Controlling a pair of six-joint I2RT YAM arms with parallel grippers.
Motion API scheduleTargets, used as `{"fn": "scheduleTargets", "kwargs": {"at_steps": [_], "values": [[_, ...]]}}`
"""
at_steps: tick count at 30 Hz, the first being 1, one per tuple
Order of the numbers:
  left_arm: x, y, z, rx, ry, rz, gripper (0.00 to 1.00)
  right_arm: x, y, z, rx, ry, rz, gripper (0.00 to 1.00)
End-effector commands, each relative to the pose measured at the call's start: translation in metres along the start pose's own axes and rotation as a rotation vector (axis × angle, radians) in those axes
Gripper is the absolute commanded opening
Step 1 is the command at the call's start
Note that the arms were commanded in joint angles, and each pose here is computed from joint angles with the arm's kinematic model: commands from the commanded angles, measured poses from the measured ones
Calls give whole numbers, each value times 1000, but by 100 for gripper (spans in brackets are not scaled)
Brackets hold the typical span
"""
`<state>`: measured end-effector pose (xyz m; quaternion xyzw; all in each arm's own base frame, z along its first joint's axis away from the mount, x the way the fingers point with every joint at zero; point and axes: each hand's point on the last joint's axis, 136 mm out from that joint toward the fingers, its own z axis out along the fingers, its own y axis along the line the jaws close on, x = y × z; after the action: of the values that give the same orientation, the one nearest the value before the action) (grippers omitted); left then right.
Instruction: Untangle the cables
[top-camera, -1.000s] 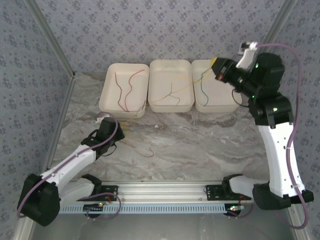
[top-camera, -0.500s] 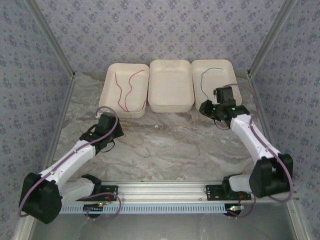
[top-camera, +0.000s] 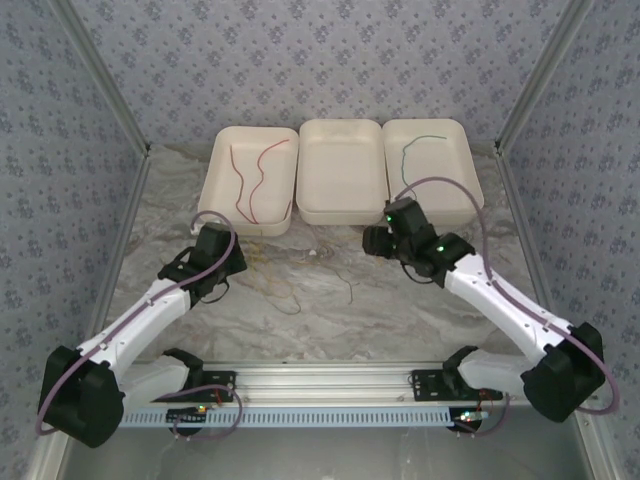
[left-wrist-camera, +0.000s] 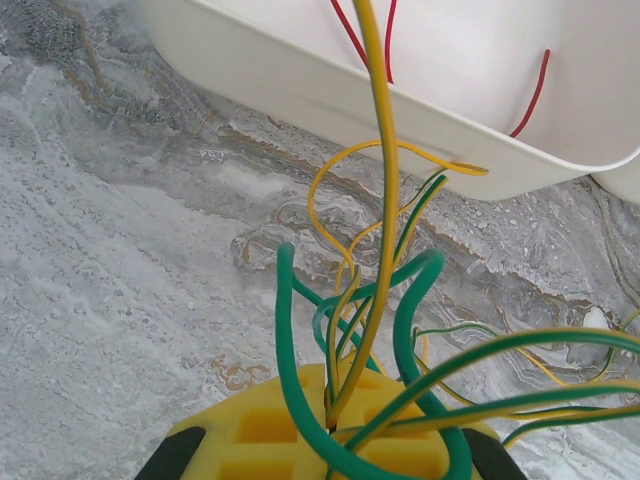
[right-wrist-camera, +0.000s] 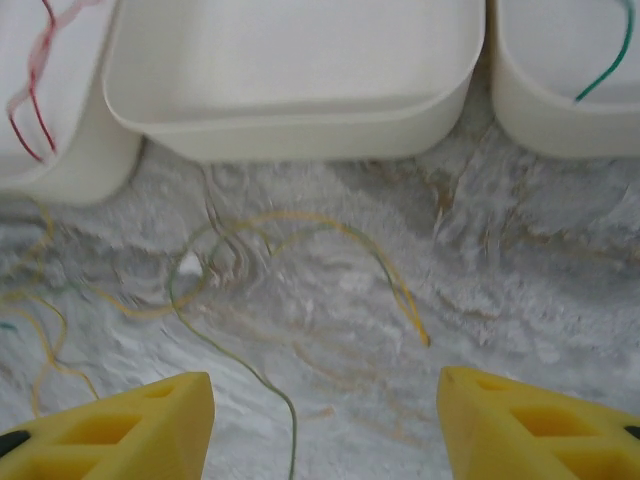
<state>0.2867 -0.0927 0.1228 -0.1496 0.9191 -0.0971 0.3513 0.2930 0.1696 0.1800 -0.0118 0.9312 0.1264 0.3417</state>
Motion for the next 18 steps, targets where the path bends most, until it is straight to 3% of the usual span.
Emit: {"fn": "scheduleTargets", "kwargs": {"at_steps": [1, 4, 8, 14, 16, 18], "values": [[-14, -10, -10, 32, -22, 11, 0, 55, 28, 50, 77, 128, -248, 58], [-14, -9, -10, 27, -20, 14, 0, 70, 58, 73, 58, 200, -381, 60], [-14, -9, -10, 30, -20, 10, 0, 88, 68, 106, 85, 305, -455, 60], [-14, -10, -11, 39, -15, 7, 0, 86, 74, 132, 133, 301, -498, 60], [-13, -10, -11, 40, -14, 5, 0, 87, 74, 139, 144, 310, -502, 58], [-13, -10, -12, 42, -16, 4, 0, 90, 76, 148, 132, 330, -495, 49]]}}
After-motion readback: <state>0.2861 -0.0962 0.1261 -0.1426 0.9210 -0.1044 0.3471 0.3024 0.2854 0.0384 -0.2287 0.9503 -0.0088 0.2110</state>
